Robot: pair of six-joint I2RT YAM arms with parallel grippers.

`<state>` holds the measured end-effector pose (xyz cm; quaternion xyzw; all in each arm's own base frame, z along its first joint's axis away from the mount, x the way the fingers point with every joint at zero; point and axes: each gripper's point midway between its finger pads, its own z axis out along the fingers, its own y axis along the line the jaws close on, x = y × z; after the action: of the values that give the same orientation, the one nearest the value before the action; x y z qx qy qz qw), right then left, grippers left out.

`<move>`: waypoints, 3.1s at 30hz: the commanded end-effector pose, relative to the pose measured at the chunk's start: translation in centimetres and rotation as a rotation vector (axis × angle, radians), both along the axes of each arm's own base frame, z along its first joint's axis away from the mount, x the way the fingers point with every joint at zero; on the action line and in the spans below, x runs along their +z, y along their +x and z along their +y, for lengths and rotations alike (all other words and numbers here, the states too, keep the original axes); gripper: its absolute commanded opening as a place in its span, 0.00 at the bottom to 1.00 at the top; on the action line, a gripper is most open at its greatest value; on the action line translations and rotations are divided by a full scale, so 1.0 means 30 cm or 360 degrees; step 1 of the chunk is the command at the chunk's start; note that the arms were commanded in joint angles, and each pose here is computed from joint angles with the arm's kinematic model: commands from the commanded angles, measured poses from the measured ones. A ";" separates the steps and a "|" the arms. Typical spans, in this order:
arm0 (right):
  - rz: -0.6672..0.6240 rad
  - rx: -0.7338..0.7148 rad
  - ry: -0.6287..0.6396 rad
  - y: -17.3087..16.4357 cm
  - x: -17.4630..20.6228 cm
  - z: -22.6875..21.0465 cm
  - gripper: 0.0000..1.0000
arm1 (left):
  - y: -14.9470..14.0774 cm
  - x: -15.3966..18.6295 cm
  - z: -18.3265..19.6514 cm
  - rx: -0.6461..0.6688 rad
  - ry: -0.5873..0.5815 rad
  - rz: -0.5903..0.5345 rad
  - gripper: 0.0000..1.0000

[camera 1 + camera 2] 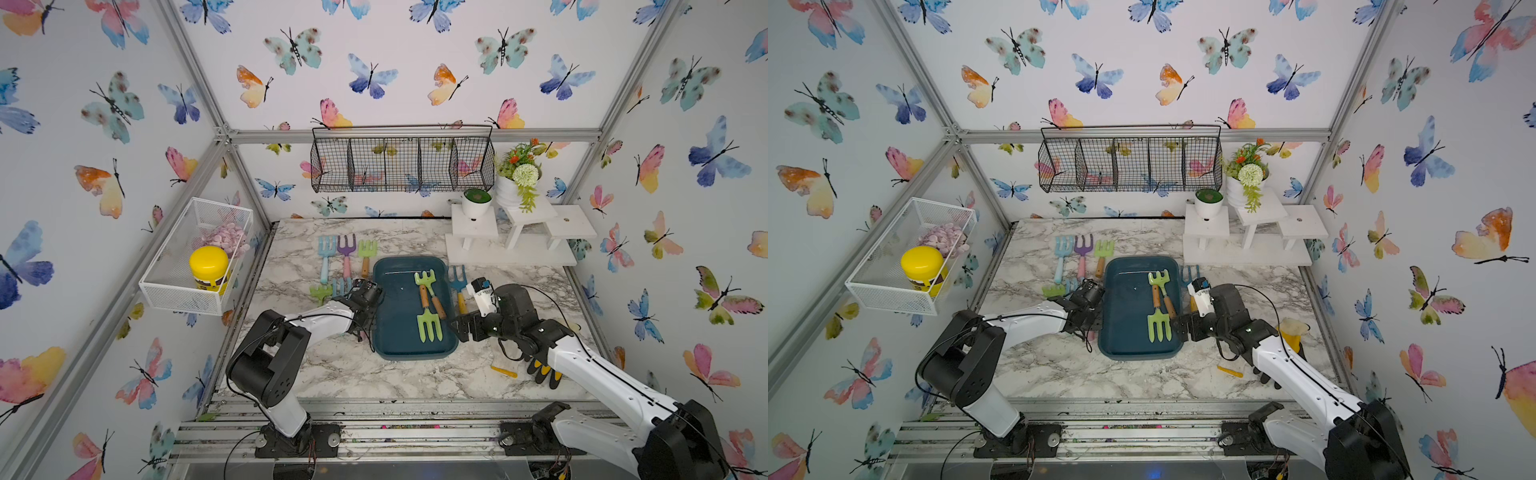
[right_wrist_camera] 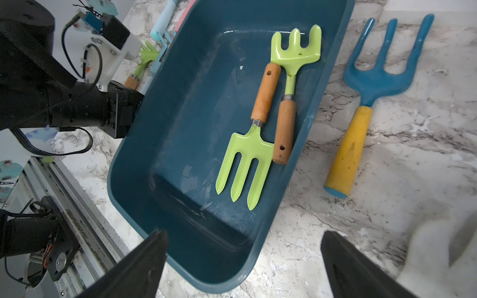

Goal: Take the hand rake out of the storage box
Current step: Place the rake at the center of the board, then pick up the rake from the storage box.

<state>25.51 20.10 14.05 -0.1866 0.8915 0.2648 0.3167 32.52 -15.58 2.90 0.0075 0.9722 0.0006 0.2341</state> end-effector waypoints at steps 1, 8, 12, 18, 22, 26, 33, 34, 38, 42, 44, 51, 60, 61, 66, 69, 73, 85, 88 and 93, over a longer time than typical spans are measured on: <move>-0.0001 -0.0012 -0.0022 -0.001 -0.015 -0.006 1.00 | 0.017 0.008 0.021 0.0047 0.0052 -0.0017 0.28; -0.0005 -0.0008 -0.0016 -0.003 -0.010 -0.005 1.00 | 0.020 0.020 0.026 0.0049 0.0058 -0.0022 0.41; -0.0006 -0.0009 -0.0016 -0.003 -0.010 -0.006 1.00 | 0.021 0.035 0.030 0.0050 0.0062 -0.0037 0.52; -0.0003 -0.0006 -0.0013 -0.004 -0.005 -0.004 1.00 | 0.024 0.108 0.018 0.0020 0.0043 -0.0115 0.59; 0.0002 -0.0003 -0.0011 -0.004 -0.003 -0.002 1.00 | 0.021 0.188 0.011 0.0014 0.0049 -0.0207 0.59; 0.0009 0.0011 -0.0003 -0.005 0.004 0.005 1.00 | 0.012 0.264 0.019 0.0029 0.0005 -0.0303 0.59; 0.0008 0.0031 0.0019 0.003 0.022 0.020 0.96 | -0.042 0.381 -0.005 -0.0050 -0.0189 -0.0464 0.59; 0.0013 0.0036 0.0021 0.004 0.026 0.023 0.95 | -0.050 0.393 -0.009 -0.0061 -0.0219 -0.0477 0.59; 0.0022 0.0060 0.0028 0.019 0.044 0.041 0.92 | -0.084 0.425 -0.042 -0.0113 -0.0355 -0.0496 0.59; 0.0032 0.0082 0.0032 0.050 0.053 0.068 0.88 | -0.113 0.436 -0.078 -0.0160 -0.0411 -0.0502 0.58; 0.0037 0.0092 0.0038 0.071 0.058 0.084 0.84 | -0.123 0.441 -0.091 -0.0181 -0.0430 -0.0501 0.58; 0.0089 0.0120 -0.0092 0.180 0.050 0.130 0.69 | -0.163 0.442 -0.093 -0.0205 -0.0482 -0.0502 0.58; 0.0148 0.0102 -0.0285 0.287 0.000 0.143 0.55 | -0.226 0.501 -0.090 -0.0272 -0.0567 -0.0483 0.56; 0.0163 0.0097 -0.0311 0.294 -0.012 0.140 0.54 | -0.231 0.503 -0.087 -0.0273 -0.0572 -0.0486 0.56; 0.0210 0.0063 -0.0471 0.332 -0.073 0.131 0.48 | -0.255 0.495 -0.092 -0.0306 -0.0611 -0.0469 0.56; 0.0220 0.0060 -0.0519 0.346 -0.093 0.149 0.45 | -0.265 0.487 -0.098 -0.0324 -0.0623 -0.0451 0.56; 0.0231 0.0053 -0.0665 0.354 -0.150 0.178 0.42 | -0.277 0.498 -0.098 -0.0347 -0.0629 -0.0442 0.56; 0.0315 -0.0098 -0.1033 0.384 -0.285 0.112 0.37 | -0.294 0.486 -0.086 -0.0342 -0.0635 -0.0437 0.55; 0.0330 -0.0111 -0.1087 0.388 -0.308 0.099 0.37 | -0.294 0.485 -0.089 -0.0346 -0.0644 -0.0437 0.55; 0.0379 -0.0073 -0.1078 0.390 -0.349 0.121 0.38 | -0.288 0.489 -0.092 -0.0350 -0.0635 -0.0438 0.55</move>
<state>37.41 24.71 4.56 -0.2334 0.9594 -0.0091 0.1581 24.10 -17.94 17.41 0.0583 0.9067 -0.2072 0.3627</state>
